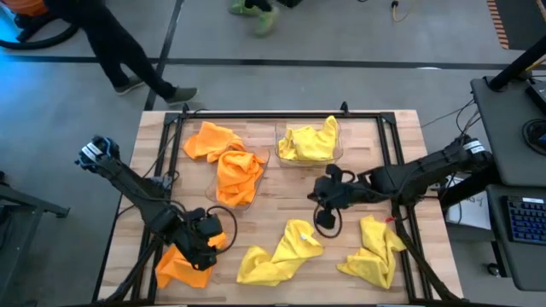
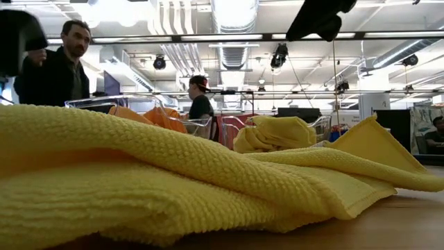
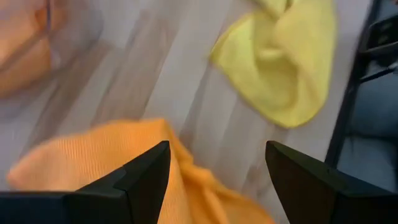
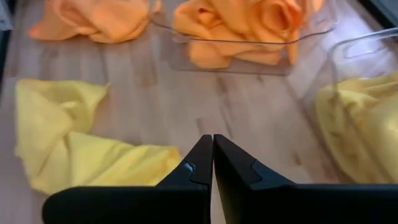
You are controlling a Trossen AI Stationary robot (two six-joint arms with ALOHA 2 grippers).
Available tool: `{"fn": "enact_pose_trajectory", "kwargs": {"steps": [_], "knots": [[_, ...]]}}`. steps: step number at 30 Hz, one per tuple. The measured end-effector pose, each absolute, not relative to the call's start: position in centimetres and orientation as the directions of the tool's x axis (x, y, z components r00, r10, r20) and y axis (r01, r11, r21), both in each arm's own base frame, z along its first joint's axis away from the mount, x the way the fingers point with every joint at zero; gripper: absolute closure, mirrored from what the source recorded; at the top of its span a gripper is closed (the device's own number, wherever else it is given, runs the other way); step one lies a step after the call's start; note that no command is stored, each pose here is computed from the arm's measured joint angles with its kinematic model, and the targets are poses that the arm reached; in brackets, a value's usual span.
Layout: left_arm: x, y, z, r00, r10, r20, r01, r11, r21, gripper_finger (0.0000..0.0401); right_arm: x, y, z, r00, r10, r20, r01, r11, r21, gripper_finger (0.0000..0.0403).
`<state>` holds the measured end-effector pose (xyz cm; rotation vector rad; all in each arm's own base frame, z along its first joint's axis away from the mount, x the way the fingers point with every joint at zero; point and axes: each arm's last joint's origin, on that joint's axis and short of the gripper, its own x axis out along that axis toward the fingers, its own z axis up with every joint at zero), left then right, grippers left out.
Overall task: Sort microfiber towel by color & place in baskets
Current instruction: Put the orange microfiber towel into the left transparent bin
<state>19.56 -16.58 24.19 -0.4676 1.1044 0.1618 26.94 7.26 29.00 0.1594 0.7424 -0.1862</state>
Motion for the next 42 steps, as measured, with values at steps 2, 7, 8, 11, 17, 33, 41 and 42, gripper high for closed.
{"fn": "enact_pose_trajectory", "kwargs": {"steps": [2, 7, 8, 11, 17, 33, 41, 42], "knots": [[19.6, -16.7, 23.6, 0.404, -0.101, -0.909, -0.382, 0.885, -0.268, 0.0154, 26.8, 7.8, 28.8, 0.73, -0.095, -0.677, 0.212, 0.973, 0.092, 0.0394], [19.5, -16.9, 22.3, 0.306, -0.072, -0.949, -0.465, 0.859, -0.215, 0.0154, 26.4, 8.8, 28.2, 0.722, -0.072, -0.689, 0.197, 0.975, 0.106, 0.0394], [19.5, -17.0, 22.1, 0.287, -0.069, -0.955, -0.481, 0.852, -0.206, 0.0154, 26.3, 9.0, 28.1, 0.72, -0.068, -0.69, 0.192, 0.976, 0.105, 0.0394], [19.6, -17.2, 21.3, 0.236, -0.063, -0.97, -0.519, 0.836, -0.18, 0.0154, 26.0, 9.6, 27.9, 0.719, -0.053, -0.693, 0.171, 0.98, 0.103, 0.0394], [19.6, -17.7, 20.2, 0.16, -0.063, -0.985, -0.566, 0.812, -0.144, 0.0154, 25.8, 10.1, 27.2, 0.718, -0.054, -0.694, 0.16, 0.983, 0.089, 0.0394], [19.6, -17.9, 19.1, 0.081, -0.045, -0.996, -0.609, 0.789, -0.085, 0.0154, 25.5, 10.0, 22.8, 0.774, -0.03, -0.632, 0.143, 0.981, 0.129, 0.0394], [19.3, -17.7, 18.5, 0.017, 0.001, -1.0, -0.618, 0.786, -0.009, 0.0154, 25.3, 9.9, 21.5, 0.803, -0.018, -0.595, 0.137, 0.978, 0.155, 0.0394], [19.3, -17.7, 18.4, 0.009, 0.009, -1.0, -0.618, 0.786, 0.001, 0.0154, 25.3, 9.9, 21.5, 0.81, -0.015, -0.586, 0.135, 0.978, 0.161, 0.0394]]}}
